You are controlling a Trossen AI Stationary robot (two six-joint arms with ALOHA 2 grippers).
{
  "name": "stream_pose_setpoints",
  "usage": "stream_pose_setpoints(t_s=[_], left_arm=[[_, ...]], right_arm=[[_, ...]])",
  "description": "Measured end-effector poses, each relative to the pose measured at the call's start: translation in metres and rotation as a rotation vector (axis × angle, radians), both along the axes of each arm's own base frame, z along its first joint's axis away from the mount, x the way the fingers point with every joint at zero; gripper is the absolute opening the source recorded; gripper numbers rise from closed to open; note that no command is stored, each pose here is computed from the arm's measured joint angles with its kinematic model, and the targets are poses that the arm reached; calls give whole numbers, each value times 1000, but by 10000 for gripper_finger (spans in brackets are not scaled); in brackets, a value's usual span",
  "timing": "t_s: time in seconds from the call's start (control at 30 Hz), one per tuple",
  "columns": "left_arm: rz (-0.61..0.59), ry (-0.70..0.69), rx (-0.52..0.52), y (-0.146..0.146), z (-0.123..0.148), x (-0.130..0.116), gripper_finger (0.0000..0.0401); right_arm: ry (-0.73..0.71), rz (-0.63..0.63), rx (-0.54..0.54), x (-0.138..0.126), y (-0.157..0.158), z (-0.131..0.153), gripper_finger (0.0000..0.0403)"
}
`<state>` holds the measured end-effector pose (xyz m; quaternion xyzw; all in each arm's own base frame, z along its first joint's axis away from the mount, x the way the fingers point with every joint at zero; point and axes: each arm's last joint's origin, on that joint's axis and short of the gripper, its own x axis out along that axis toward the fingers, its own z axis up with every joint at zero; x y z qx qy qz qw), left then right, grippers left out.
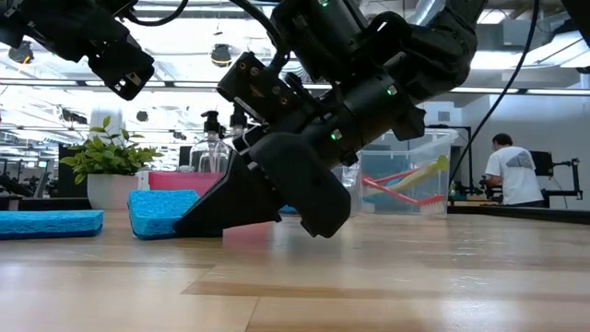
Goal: Pick & Place Kitchen Sink Supplies
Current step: Put the right blue sponge into the left transparent bin
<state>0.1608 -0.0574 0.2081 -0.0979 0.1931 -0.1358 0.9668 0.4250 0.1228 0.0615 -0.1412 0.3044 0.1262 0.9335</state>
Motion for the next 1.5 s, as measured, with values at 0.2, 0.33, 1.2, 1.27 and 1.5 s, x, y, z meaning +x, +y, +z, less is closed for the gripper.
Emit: stream_pose_setpoints(t_s=[0.2, 0.33, 1.2, 1.27, 1.5], left_arm=[[0, 0, 0, 0, 0, 0, 168], [0, -1, 0, 0, 0, 0, 168], [0, -13, -5, 0, 1, 0, 168], [1, -14, -5, 0, 1, 1, 168], [38, -25, 6, 1, 2, 1, 168]], right_arm=[[6, -12, 16, 0, -1, 0, 4], [6, -12, 17, 0, 0, 0, 2], [-239, -164, -403, -82, 61, 183, 0], [-271, -204, -463, -90, 65, 193, 0], [-329, -400, -664, -103, 53, 223, 0]])
